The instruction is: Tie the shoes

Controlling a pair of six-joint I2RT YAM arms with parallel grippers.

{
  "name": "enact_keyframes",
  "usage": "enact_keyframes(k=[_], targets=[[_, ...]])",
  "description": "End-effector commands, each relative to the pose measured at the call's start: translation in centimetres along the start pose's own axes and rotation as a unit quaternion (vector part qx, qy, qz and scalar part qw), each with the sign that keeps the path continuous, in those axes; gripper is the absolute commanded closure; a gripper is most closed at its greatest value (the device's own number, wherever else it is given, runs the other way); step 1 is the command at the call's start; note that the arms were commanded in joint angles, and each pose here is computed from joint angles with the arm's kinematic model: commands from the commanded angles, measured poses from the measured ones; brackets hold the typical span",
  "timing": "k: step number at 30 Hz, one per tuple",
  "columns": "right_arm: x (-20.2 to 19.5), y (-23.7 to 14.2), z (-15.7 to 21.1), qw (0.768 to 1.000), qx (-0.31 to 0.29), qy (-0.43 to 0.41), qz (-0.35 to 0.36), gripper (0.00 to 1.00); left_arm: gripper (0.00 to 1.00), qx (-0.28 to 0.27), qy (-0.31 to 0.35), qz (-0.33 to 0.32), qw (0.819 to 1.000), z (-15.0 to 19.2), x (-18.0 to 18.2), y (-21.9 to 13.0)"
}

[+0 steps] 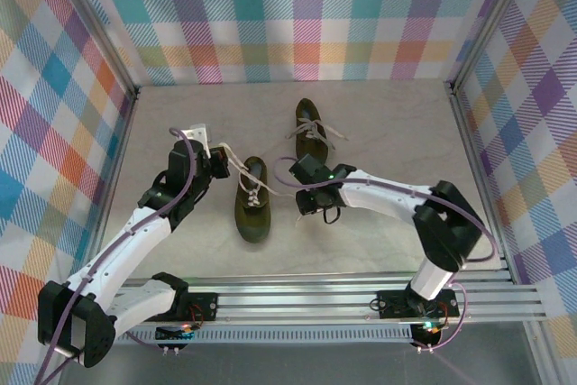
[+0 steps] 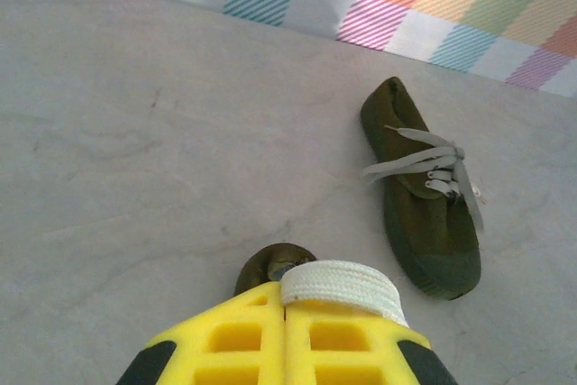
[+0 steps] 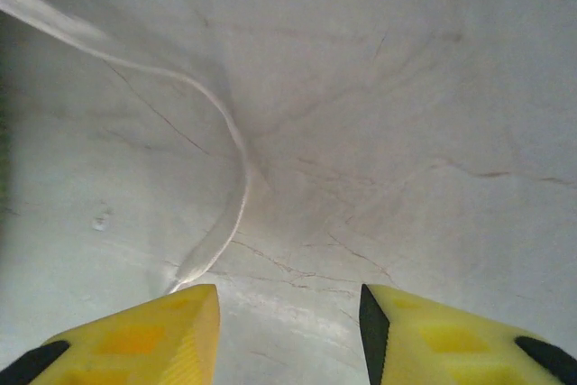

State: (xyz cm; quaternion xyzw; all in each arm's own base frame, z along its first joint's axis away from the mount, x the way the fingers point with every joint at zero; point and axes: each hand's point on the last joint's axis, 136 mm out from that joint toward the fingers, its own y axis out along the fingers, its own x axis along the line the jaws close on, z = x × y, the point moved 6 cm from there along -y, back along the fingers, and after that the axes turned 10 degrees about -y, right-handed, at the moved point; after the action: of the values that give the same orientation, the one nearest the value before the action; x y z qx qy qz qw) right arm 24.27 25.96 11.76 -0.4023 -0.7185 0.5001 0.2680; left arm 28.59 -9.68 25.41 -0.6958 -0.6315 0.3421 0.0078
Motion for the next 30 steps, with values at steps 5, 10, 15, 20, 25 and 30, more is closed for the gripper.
enact_keyframes(k=[5, 10, 15, 20, 25, 30], targets=[[1.8, 1.6, -2.6, 0.999, 0.001, -0.009, -0.030, 0.53, 1.00, -0.007, -0.028, 0.005, 1.000, -1.2, -0.1, -0.9], [2.0, 3.5, -3.4, 1.000, 0.023, -0.014, -0.014, 0.54, 1.00, -0.006, -0.031, 0.005, 0.999, -1.2, 0.0, -0.9], [1.6, 4.8, -2.9, 0.999, 0.051, -0.017, 0.008, 0.58, 1.00, -0.002, -0.045, 0.006, 0.999, -1.4, 0.0, -0.9], [1.6, 5.6, -2.5, 0.998, 0.067, -0.015, 0.017, 0.75, 1.00, 0.004, -0.068, 0.015, 0.998, -1.7, 0.2, -0.6], [0.3, 3.6, -2.9, 0.998, 0.025, -0.005, 0.052, 1.00, 1.00, -0.005, -0.084, -0.001, 0.996, -2.6, 1.3, -0.8], [-3.8, -1.1, -3.0, 0.989, -0.046, 0.041, 0.136, 1.00, 1.00, -0.031, -0.114, -0.058, 0.991, -4.4, 3.9, -1.3]])
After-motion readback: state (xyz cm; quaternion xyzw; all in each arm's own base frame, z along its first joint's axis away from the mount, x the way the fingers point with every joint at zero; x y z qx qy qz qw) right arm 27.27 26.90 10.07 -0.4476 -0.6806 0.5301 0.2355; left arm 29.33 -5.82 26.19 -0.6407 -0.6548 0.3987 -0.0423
